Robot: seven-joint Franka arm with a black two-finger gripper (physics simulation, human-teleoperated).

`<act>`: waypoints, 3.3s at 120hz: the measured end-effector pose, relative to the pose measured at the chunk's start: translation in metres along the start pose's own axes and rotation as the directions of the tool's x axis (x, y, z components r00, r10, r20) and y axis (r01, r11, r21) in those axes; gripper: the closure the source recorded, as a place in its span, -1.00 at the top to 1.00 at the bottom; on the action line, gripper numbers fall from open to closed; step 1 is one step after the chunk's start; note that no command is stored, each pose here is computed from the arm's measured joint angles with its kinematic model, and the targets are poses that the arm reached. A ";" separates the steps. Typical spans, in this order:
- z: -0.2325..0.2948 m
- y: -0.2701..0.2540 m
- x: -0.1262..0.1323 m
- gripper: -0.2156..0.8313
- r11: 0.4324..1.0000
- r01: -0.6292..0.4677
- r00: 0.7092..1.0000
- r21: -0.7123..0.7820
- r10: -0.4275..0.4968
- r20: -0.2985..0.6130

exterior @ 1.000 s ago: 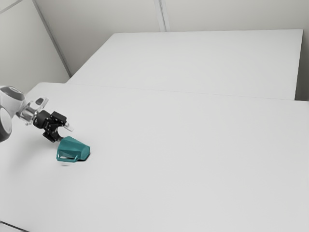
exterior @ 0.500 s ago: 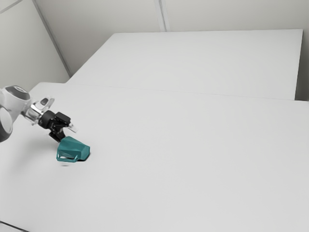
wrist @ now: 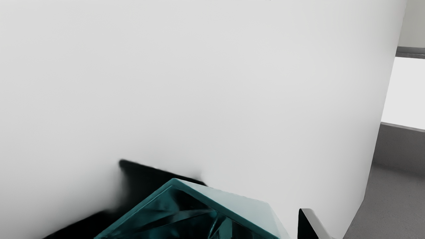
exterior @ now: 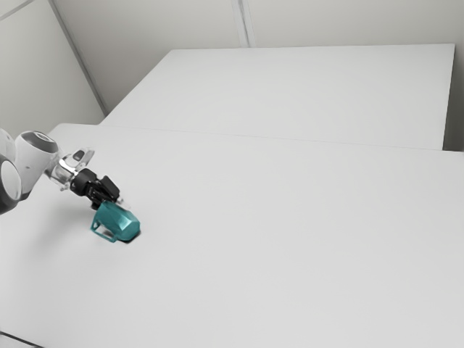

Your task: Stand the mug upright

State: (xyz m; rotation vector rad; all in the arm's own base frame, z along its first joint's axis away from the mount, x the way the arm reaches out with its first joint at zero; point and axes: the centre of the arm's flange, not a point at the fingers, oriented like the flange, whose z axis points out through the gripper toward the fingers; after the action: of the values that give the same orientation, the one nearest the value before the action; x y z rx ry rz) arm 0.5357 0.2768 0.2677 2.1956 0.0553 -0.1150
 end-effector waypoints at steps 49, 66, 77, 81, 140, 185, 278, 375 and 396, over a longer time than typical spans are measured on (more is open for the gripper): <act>0.006 0.045 0.019 -0.87 0.996 -0.084 0.996 0.014 0.084 0.010; 0.006 0.055 0.021 -0.89 0.995 -0.095 0.995 0.019 0.094 0.012; 0.004 0.064 0.022 -0.90 0.994 -0.105 0.994 0.026 0.104 0.012; 0.004 0.067 0.022 -0.90 0.994 -0.109 0.994 0.029 0.109 0.012; 0.034 0.202 0.030 -0.91 0.879 -0.285 0.956 0.383 0.233 0.176; 0.088 0.250 0.036 -0.91 0.665 -0.363 0.932 0.652 0.266 0.248; 0.158 0.254 0.049 -0.91 0.468 -0.331 0.935 0.819 0.278 0.220; 0.191 0.224 0.057 -0.91 0.445 -0.302 0.951 0.843 0.199 0.236; 0.193 0.221 0.057 -0.38 0.453 -0.299 0.953 0.840 0.194 0.234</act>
State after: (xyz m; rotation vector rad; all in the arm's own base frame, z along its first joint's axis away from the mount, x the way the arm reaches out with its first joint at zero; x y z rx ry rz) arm 0.5987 -0.0094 0.3276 3.2061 -0.5103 -0.1029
